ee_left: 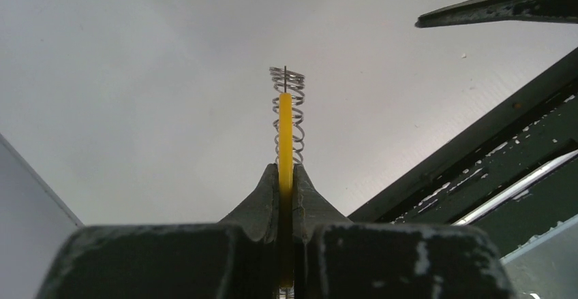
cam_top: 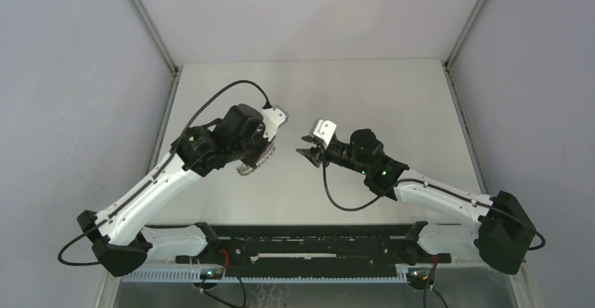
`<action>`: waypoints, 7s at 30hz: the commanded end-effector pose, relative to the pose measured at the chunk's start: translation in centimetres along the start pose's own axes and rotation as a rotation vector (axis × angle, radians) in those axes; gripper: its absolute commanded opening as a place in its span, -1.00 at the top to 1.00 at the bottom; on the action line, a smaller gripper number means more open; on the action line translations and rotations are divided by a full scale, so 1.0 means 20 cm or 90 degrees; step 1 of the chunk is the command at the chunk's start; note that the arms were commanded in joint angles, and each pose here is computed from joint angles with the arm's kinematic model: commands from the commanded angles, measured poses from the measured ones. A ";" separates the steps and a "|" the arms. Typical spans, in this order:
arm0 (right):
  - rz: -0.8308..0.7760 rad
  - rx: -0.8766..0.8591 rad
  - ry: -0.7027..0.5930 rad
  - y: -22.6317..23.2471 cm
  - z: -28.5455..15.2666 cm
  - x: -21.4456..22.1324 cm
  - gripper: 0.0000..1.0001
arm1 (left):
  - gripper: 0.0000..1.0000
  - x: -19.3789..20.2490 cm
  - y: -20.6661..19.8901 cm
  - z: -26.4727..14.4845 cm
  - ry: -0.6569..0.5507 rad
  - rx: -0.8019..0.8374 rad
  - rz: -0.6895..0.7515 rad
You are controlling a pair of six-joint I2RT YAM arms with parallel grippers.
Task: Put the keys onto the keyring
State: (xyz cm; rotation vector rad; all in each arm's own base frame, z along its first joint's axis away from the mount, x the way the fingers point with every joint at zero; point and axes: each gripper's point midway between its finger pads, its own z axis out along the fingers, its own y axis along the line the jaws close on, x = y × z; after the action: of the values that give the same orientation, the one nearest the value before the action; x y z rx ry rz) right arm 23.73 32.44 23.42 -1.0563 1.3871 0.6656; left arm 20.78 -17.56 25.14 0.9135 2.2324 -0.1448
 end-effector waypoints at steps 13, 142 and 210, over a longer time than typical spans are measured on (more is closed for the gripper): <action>0.065 -0.042 -0.118 0.11 0.22 -0.12 0.22 | 1.00 -0.13 -0.06 -0.04 -0.038 0.033 0.011; -0.177 -0.164 -0.303 0.07 -0.09 -0.39 1.00 | -0.39 -0.19 -0.03 0.08 -0.431 0.267 -0.292; -0.150 -0.295 -0.255 0.17 -0.03 -0.23 1.00 | 0.57 -0.23 -0.37 0.04 -0.738 0.399 0.164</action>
State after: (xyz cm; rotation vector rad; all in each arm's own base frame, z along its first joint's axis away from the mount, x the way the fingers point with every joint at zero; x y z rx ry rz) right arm 19.97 33.98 24.63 -1.3516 0.8500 1.0007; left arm 18.77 -25.80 24.27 1.0299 1.0418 -1.0126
